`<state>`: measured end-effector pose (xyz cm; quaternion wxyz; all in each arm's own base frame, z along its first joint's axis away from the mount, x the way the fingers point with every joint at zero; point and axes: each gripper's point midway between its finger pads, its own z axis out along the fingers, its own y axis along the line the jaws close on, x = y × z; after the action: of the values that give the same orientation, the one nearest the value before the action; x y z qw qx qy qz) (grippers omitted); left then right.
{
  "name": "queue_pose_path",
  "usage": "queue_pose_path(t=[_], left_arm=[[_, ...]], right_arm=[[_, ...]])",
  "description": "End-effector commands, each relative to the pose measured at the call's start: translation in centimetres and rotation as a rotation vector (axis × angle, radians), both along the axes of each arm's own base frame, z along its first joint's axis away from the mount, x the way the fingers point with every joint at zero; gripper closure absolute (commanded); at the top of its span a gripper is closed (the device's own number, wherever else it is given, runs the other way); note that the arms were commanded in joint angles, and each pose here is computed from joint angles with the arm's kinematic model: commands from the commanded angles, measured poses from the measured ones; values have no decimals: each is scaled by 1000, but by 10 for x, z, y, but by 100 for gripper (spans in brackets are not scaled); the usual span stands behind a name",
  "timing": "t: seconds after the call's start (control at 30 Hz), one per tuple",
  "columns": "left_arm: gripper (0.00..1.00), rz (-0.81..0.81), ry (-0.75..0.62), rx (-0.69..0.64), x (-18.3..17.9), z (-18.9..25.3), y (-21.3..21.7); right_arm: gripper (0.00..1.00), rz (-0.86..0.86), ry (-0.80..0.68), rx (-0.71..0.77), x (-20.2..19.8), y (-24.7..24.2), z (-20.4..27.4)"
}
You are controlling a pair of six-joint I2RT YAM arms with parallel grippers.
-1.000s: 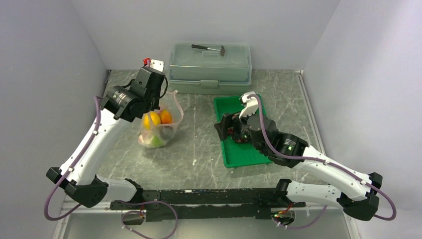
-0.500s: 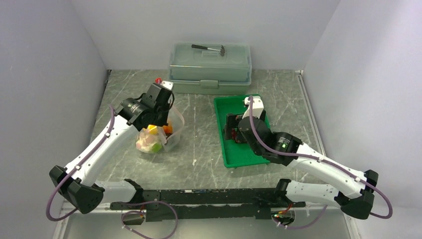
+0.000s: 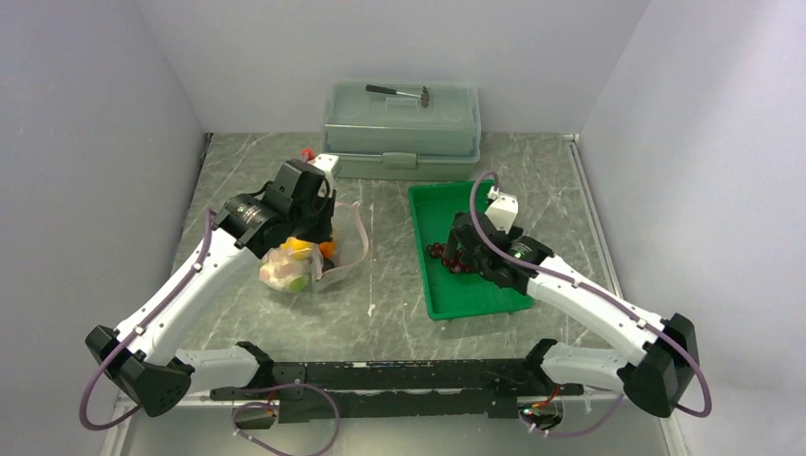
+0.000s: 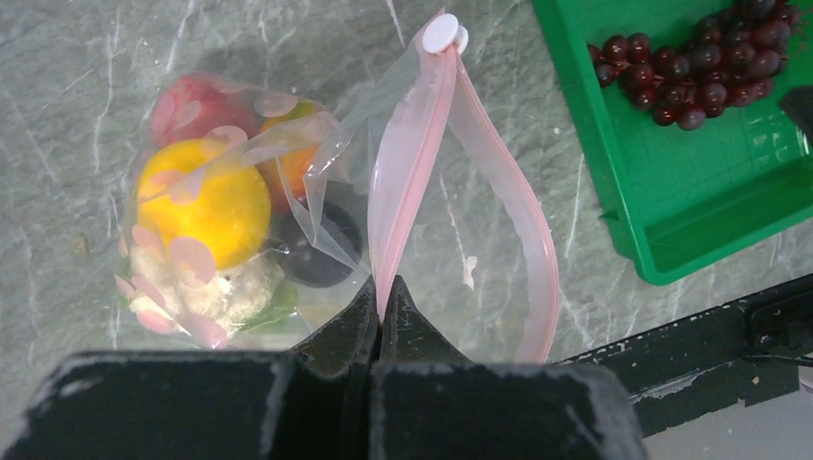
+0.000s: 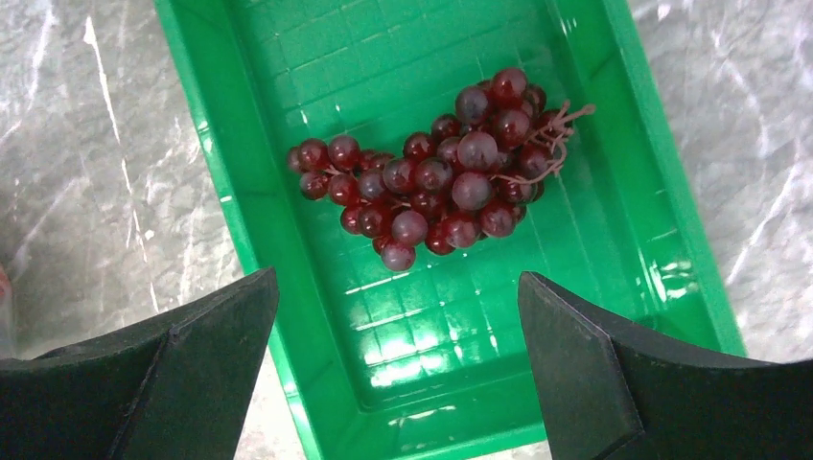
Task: Place the food in the zip-top bag and seal the zipper
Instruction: Pick up the fake fruit from the bin.
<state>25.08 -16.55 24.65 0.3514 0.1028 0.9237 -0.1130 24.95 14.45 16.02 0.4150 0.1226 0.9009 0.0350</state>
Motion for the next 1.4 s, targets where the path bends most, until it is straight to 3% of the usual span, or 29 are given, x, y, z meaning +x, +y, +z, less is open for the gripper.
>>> queue_pose_path(t=[0.0,0.27,0.8,1.37], left_arm=[[100,-31,-62,-104,4,27,-19],[100,-37,-86,-123,6,33,-26],[100,-28,-121,-104,8,42,-24],[100,-23,-131,-74,7,38,-17]], right_arm=[[0,-117,44,94,1,5,-14],[0,-278,110,124,5,4,-41],[0,-582,91,241,28,-20,-79],[4,-726,127,270,56,-20,-114]])
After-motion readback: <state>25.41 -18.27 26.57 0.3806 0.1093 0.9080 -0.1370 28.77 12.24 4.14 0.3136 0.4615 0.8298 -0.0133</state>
